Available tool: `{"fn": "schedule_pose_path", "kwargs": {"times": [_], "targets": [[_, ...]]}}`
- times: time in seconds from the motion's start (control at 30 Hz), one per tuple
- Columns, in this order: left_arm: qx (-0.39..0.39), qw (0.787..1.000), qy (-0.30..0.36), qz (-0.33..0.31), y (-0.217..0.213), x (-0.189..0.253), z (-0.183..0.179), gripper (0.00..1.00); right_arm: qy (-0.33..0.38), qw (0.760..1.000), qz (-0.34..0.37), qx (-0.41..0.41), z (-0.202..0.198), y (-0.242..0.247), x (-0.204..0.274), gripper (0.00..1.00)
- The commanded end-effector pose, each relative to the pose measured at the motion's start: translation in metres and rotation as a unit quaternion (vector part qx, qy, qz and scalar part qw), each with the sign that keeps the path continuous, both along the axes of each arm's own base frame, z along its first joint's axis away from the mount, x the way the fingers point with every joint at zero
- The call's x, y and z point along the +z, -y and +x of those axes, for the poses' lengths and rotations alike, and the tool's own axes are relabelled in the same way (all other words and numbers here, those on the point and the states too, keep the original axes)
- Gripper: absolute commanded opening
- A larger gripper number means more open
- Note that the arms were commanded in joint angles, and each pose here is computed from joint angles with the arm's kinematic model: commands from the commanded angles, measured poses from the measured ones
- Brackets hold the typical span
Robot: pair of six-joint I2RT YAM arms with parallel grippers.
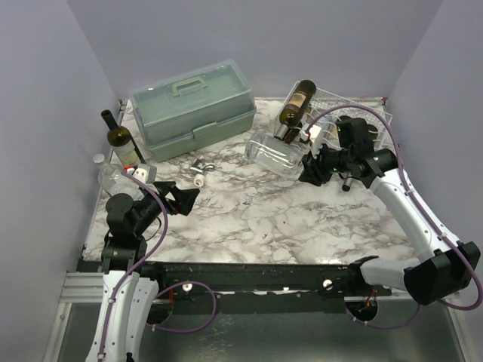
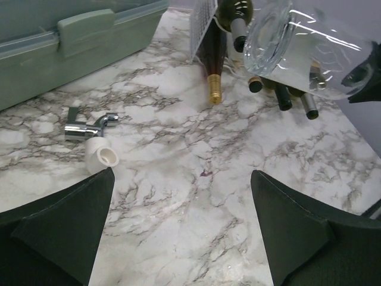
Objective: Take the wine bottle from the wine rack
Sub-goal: Place the wine bottle at the center of the board.
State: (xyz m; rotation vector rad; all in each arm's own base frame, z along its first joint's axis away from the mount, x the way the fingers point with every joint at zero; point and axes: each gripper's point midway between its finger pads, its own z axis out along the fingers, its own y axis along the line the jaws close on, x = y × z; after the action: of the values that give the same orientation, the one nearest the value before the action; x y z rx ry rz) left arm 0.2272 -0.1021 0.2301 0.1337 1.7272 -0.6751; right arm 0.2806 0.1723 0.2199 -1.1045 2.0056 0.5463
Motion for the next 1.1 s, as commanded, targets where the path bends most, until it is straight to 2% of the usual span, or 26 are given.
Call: {"fn": "schedule_pose_path", "kwargs": {"times": [0.0,0.2,0.37,0.53,0.7,0.77,0.87,1.07], "targets": [[-0.086,0.995,0.039,-0.016,0.024,0.017,-0.017,0.99,0.135,0.985,0.004,0.111,0.004,-0.013,0.059,0.00],[-0.153,0.986,0.052,-0.029,0.041,0.023,-0.031,0.99,0.174,0.964,-0.089,0.182,-0.002,0.006,0.046,0.00],[-0.156,0.986,0.041,-0.033,0.042,0.020,-0.028,0.99,0.236,0.916,-0.174,0.274,-0.006,0.021,0.043,0.00],[-0.146,0.988,0.040,-0.032,0.040,0.018,-0.025,0.99,0.260,0.877,-0.233,0.331,-0.003,0.028,0.046,0.00],[-0.132,0.990,0.039,-0.029,0.037,0.016,-0.021,0.99,0.278,0.806,-0.293,0.432,-0.010,0.032,0.035,0.00],[-0.125,0.991,0.037,-0.025,0.035,0.015,-0.019,0.99,0.278,0.785,-0.313,0.457,-0.012,0.027,0.031,0.00],[-0.116,0.992,0.036,-0.020,0.032,0.014,-0.017,0.99,0.278,0.752,-0.355,0.481,-0.012,0.018,0.024,0.00],[-0.104,0.994,0.033,-0.016,0.029,0.012,-0.015,0.99,0.298,0.659,-0.468,0.508,-0.007,0.001,0.013,0.00]]}}
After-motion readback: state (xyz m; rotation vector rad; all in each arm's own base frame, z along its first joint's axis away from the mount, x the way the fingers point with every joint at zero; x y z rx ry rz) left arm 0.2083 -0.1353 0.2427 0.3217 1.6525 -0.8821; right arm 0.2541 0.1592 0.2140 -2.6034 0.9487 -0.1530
